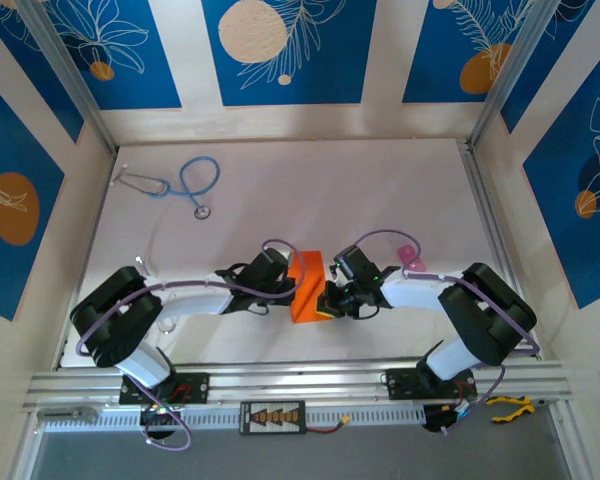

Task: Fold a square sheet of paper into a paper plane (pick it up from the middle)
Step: Fold the triangle a second time at the center of the table.

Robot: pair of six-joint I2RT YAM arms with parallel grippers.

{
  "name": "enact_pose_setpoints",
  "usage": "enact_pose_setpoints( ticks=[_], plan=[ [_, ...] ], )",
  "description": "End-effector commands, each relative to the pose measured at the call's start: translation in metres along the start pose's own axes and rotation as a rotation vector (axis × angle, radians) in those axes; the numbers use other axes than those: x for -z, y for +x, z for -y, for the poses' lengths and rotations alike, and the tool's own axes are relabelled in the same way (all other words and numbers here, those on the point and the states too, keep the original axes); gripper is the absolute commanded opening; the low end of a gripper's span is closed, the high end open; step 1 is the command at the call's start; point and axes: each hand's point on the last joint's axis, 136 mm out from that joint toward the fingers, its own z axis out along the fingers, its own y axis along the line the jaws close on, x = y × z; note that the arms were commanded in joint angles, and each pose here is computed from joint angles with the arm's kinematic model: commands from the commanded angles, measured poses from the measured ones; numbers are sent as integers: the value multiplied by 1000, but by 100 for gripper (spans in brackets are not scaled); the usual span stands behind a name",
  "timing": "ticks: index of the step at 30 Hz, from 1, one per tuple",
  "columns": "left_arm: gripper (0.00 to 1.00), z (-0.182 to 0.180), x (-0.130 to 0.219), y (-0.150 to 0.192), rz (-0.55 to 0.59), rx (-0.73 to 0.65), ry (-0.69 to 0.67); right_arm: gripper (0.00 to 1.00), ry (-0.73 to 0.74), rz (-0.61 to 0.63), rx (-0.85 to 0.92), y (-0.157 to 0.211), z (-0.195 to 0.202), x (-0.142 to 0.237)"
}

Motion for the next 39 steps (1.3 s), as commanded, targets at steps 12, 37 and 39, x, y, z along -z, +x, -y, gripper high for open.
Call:
enact_pose_setpoints(
  ticks=[12, 37, 39],
  plan=[
    [0, 2, -12, -3, -42, -97, -42, 1, 128, -38, -43, 10, 35, -4],
    [0, -8, -18, 13, -78, -72, -46, 2, 93, 33, -26, -3, 17, 18],
    [0, -7, -18, 12, -76, -72, -47, 2, 93, 37, -28, -4, 17, 19]
  ],
)
